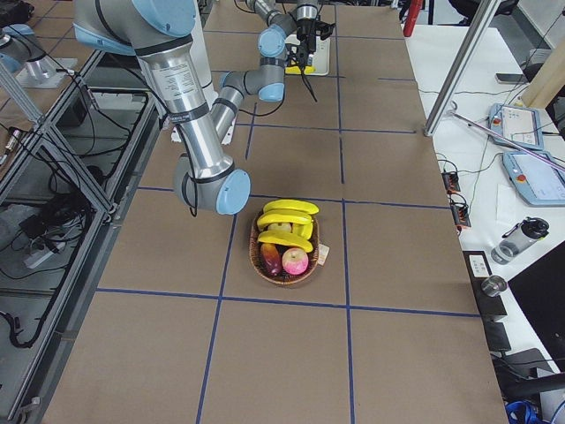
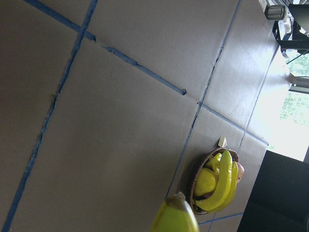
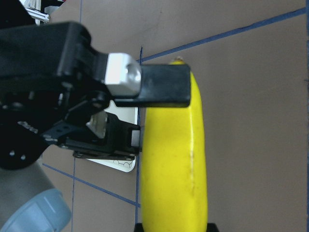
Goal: Transfer all bananas from basket to plate
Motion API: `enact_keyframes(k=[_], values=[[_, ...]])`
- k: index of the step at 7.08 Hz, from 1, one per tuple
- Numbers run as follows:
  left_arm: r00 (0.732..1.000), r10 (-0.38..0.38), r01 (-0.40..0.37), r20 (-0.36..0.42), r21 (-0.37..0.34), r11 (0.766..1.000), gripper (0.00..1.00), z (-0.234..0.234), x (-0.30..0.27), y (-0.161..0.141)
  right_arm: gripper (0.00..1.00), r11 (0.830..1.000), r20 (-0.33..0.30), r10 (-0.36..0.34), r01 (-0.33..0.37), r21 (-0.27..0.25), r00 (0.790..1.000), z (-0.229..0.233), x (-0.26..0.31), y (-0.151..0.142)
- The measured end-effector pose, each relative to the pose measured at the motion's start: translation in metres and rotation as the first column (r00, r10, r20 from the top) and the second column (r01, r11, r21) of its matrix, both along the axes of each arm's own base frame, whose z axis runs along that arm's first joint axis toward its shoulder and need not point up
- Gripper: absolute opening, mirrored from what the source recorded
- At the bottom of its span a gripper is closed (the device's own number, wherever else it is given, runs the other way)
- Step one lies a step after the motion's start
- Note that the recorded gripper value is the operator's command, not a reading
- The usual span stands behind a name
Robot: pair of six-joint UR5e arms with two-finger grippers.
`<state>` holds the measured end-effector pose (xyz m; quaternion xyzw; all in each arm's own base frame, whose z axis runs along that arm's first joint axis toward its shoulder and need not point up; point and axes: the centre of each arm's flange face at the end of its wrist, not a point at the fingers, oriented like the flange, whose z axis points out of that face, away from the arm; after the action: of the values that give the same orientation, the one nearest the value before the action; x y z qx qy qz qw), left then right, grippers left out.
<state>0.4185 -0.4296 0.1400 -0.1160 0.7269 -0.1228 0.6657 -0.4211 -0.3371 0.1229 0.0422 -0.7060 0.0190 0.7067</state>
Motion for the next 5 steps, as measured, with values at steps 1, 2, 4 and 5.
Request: enact_keyframes(k=[1, 2, 4, 5], values=[[1.0, 0.005, -0.005, -0.002, 0.002, 1.0, 0.71, -0.001, 0.002, 0.002, 0.01, 1.0, 0.0, 0.0, 0.0, 0.0, 1.0, 0.0, 0.0, 0.0], [1.0, 0.008, -0.008, -0.004, 0.004, 1.0, 0.37, -0.001, 0.001, 0.004, 0.03, 1.0, 0.001, 0.0, 0.0, 0.001, 1.0, 0.0, 0.0, 0.0], [1.0, 0.01, -0.01, -0.017, 0.016, 1.0, 0.0, -0.005, -0.006, 0.011, 0.99, 1.0, 0.002, 0.001, -0.001, -0.005, 1.0, -0.001, 0.001, 0.0], [1.0, 0.01, -0.01, -0.022, 0.021, 1.0, 0.0, -0.006, -0.009, 0.014, 1.0, 1.0, 0.004, 0.001, -0.001, -0.015, 1.0, -0.001, 0.001, 0.0]])
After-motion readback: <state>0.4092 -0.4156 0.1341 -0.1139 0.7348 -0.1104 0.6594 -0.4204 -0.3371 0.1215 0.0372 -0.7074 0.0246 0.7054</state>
